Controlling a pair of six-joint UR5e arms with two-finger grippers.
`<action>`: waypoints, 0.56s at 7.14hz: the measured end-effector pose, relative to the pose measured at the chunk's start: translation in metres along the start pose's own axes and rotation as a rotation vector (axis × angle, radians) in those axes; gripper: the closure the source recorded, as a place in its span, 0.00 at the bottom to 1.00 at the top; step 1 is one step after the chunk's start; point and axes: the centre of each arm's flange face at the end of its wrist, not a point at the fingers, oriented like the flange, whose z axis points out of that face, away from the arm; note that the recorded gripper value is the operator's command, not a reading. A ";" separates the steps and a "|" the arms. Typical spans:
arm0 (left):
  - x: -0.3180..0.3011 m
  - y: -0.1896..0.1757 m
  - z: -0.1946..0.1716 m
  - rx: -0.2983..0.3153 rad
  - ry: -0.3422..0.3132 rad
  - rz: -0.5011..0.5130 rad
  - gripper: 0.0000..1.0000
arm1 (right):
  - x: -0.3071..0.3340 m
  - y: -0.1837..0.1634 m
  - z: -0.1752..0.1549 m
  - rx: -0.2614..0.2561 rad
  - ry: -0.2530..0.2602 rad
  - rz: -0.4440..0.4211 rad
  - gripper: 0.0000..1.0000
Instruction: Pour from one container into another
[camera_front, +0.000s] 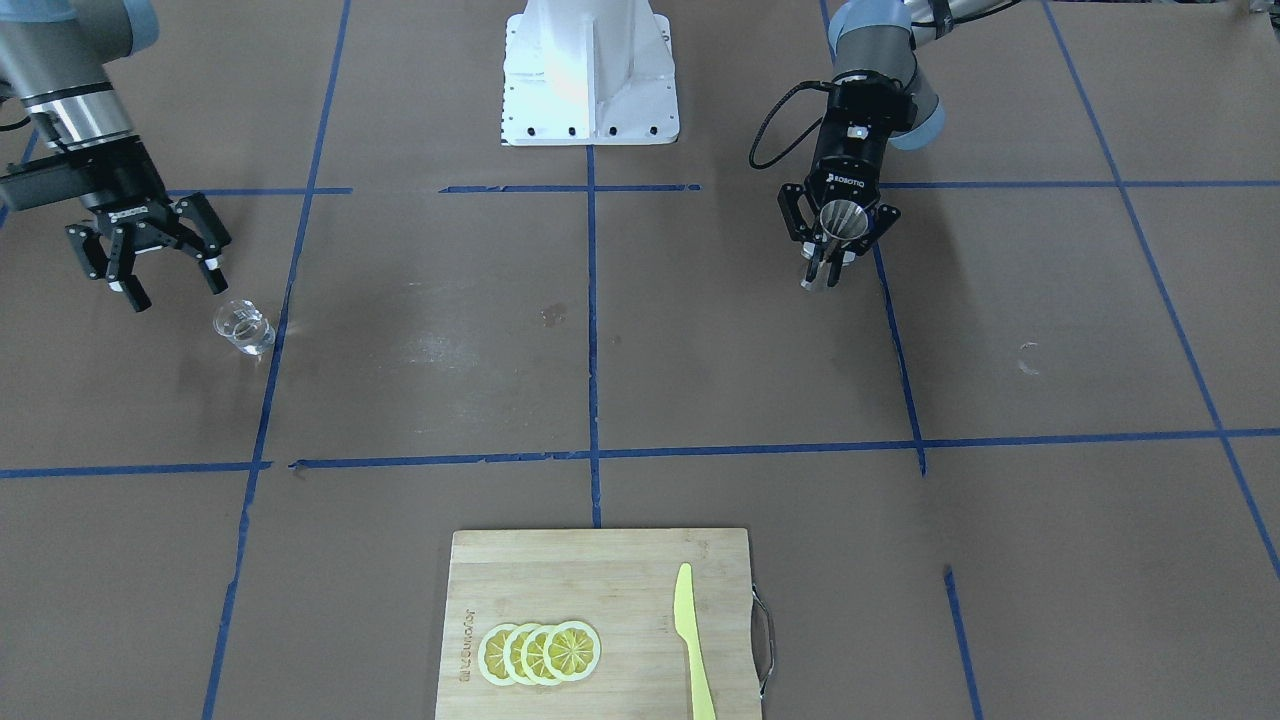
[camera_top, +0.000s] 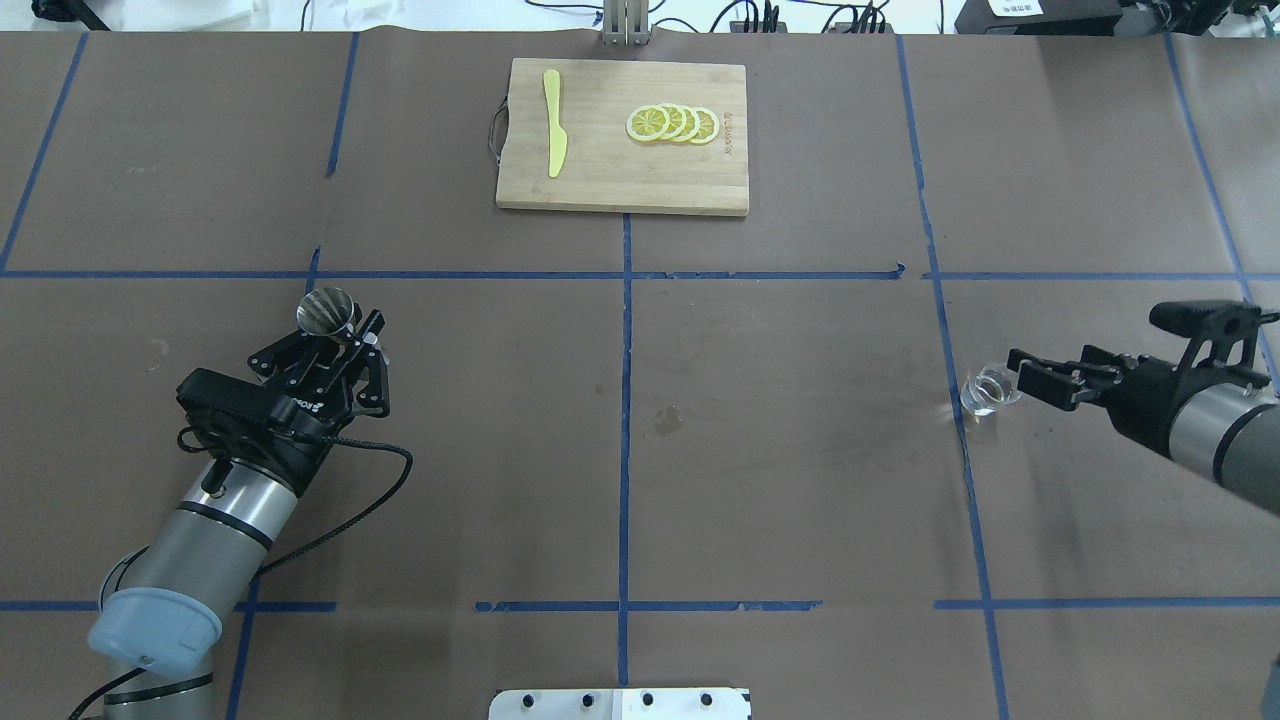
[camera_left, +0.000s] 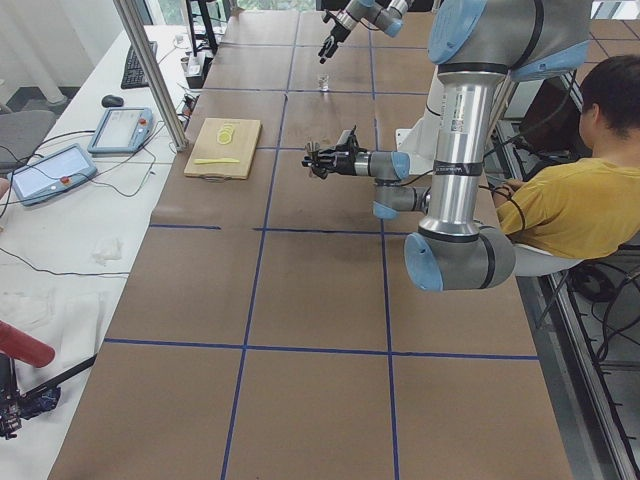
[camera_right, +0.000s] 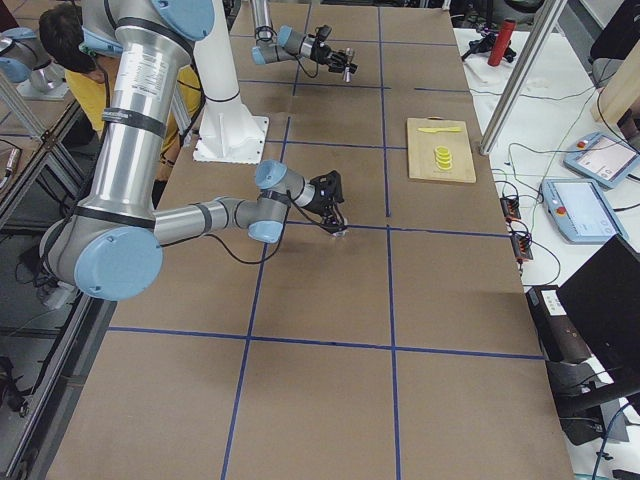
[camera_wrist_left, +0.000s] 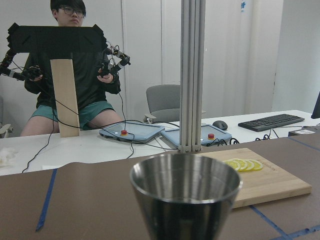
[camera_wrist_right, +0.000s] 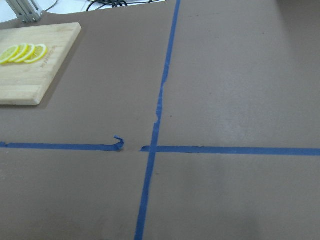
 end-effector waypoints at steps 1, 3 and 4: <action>0.001 -0.001 0.001 0.002 0.001 -0.003 1.00 | -0.012 0.027 -0.011 0.069 0.014 -0.015 0.02; 0.002 -0.002 0.001 0.004 0.001 -0.005 1.00 | -0.030 0.074 -0.027 0.198 0.030 -0.088 0.06; 0.002 -0.002 0.001 0.004 0.001 -0.005 1.00 | -0.028 0.100 -0.025 0.253 0.046 -0.127 0.07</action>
